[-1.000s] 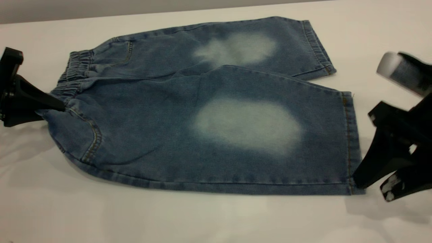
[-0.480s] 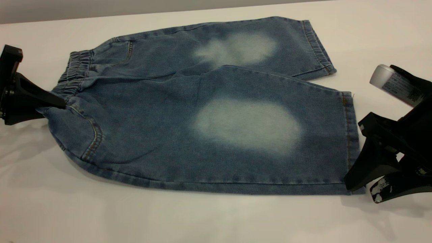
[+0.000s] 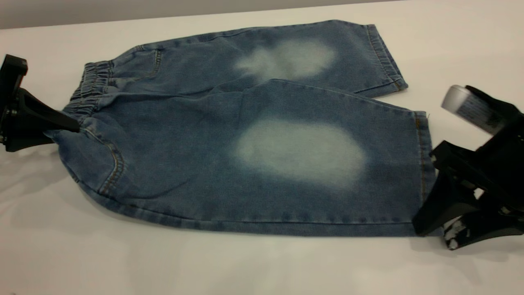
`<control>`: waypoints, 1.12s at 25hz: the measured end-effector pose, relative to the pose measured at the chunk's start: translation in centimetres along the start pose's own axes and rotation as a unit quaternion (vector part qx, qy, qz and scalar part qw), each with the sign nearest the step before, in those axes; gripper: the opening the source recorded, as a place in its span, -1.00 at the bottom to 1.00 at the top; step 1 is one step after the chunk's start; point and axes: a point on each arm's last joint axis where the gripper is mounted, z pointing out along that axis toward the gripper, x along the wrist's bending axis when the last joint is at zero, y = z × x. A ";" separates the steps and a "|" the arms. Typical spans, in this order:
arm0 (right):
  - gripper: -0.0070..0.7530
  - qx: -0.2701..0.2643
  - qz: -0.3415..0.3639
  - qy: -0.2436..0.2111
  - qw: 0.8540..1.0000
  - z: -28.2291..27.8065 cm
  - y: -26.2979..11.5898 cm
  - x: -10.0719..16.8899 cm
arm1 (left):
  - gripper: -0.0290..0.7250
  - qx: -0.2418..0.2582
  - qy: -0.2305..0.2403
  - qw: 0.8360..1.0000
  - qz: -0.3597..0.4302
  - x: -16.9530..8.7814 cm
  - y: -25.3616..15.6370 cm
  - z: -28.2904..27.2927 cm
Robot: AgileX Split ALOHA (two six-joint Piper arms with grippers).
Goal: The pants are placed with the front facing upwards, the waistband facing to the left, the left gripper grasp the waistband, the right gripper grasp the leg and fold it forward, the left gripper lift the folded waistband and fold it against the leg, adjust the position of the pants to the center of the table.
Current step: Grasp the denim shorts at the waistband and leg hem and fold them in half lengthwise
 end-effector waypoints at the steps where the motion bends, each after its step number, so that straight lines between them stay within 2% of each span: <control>1: -0.15 0.003 0.000 0.006 1.000 0.1 0.2 0.1 | -0.66 0.000 0.000 1.000 0.000 0.0 0.0 0.0; 9: -0.17 0.009 0.002 0.013 1.000 0.7 0.9 -0.1 | -0.66 0.001 -0.008 1.000 -0.002 -0.1 0.0 0.0; 13: -0.16 -0.017 -0.018 0.015 1.000 0.5 2.2 0.3 | -0.66 0.001 -0.008 1.000 -0.002 -0.1 0.0 0.0; 25: -0.16 -0.022 -0.060 0.097 0.993 -0.3 3.8 2.5 | -0.66 0.003 -0.008 1.000 0.000 -0.1 -0.1 0.0; 28: -0.16 -0.024 -0.062 0.086 0.994 -0.2 3.8 2.3 | -0.66 0.003 -0.008 1.000 0.000 -0.2 -0.1 0.0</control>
